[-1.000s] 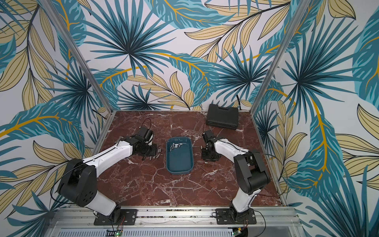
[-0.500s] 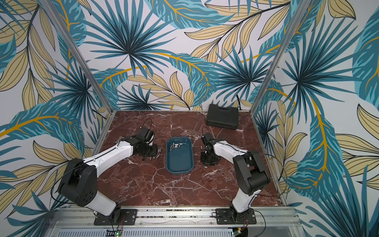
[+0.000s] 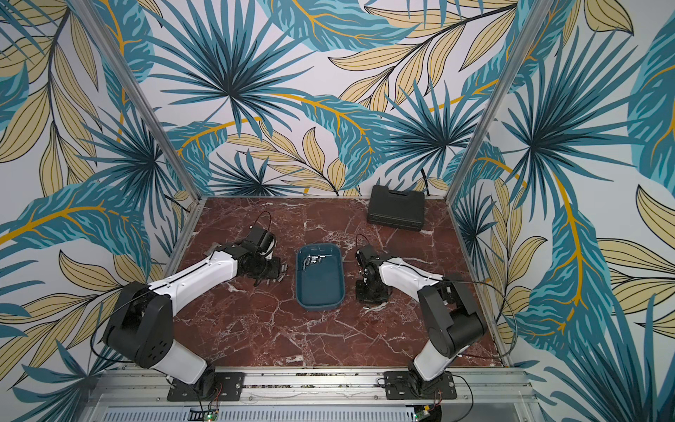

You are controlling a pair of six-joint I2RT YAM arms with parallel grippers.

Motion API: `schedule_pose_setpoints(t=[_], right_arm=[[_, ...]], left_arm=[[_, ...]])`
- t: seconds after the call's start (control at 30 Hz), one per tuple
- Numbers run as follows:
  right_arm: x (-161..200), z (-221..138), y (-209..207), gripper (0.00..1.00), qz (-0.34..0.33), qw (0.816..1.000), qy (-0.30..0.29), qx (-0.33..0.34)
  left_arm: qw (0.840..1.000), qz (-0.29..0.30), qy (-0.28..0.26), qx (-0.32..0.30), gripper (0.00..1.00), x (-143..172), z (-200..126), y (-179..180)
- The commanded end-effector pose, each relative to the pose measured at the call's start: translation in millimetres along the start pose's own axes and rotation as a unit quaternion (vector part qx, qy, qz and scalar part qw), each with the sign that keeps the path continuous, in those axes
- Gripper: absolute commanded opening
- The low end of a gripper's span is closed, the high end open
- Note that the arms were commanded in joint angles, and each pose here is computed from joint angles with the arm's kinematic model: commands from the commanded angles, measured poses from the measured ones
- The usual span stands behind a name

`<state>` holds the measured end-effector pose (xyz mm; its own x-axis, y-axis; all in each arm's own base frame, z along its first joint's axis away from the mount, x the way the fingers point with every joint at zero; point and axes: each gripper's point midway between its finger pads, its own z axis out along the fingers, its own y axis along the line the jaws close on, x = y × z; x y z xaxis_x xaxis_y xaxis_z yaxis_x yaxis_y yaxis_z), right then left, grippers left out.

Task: Take out the socket from the storage box
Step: Move the socket head to the center of the board.

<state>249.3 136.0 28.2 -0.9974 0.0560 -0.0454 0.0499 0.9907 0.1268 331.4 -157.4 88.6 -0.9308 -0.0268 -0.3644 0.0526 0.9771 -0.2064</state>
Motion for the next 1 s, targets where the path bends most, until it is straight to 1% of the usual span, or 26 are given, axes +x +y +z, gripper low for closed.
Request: schedule_pose_setpoints(t=[0.0, 0.1, 0.17, 0.27, 0.33, 0.43, 0.53, 0.67, 0.83, 0.97], right_arm=[[26, -12, -2, 0.29, 0.016, 1.000, 0.006, 0.014], [48, -19, -7, 0.29, 0.021, 0.999, 0.004, 0.033], [62, -19, -10, 0.29, 0.032, 0.999, 0.011, 0.030], [87, -3, -13, 0.24, 0.050, 0.997, 0.047, 0.018], [93, 8, -8, 0.21, 0.051, 0.997, 0.063, 0.008], [94, 21, 2, 0.18, 0.043, 0.996, 0.076, 0.006], [88, 28, 5, 0.17, 0.039, 0.996, 0.076, 0.016], [78, 28, 10, 0.17, 0.035, 0.997, 0.064, 0.014], [64, 25, 9, 0.17, 0.021, 0.997, 0.054, 0.042], [52, 26, 10, 0.18, 0.018, 0.998, 0.047, 0.049]], left_arm=[[1.000, 0.005, -0.005, 0.002, 0.28, -6, -1, -4], [1.000, 0.008, -0.002, 0.003, 0.28, -6, 1, -5], [1.000, 0.009, 0.000, 0.006, 0.28, -6, 3, -5], [1.000, 0.009, 0.006, 0.011, 0.28, -3, 8, -7], [1.000, 0.007, 0.009, 0.016, 0.28, -2, 12, -9], [1.000, 0.009, 0.011, 0.018, 0.28, -1, 13, -12], [1.000, 0.009, 0.010, 0.015, 0.28, 0, 11, -11], [1.000, 0.009, 0.010, 0.010, 0.28, 2, 10, -8], [1.000, 0.007, 0.011, 0.011, 0.28, 3, 11, -8], [1.000, 0.005, 0.012, 0.010, 0.28, 4, 12, -8]])
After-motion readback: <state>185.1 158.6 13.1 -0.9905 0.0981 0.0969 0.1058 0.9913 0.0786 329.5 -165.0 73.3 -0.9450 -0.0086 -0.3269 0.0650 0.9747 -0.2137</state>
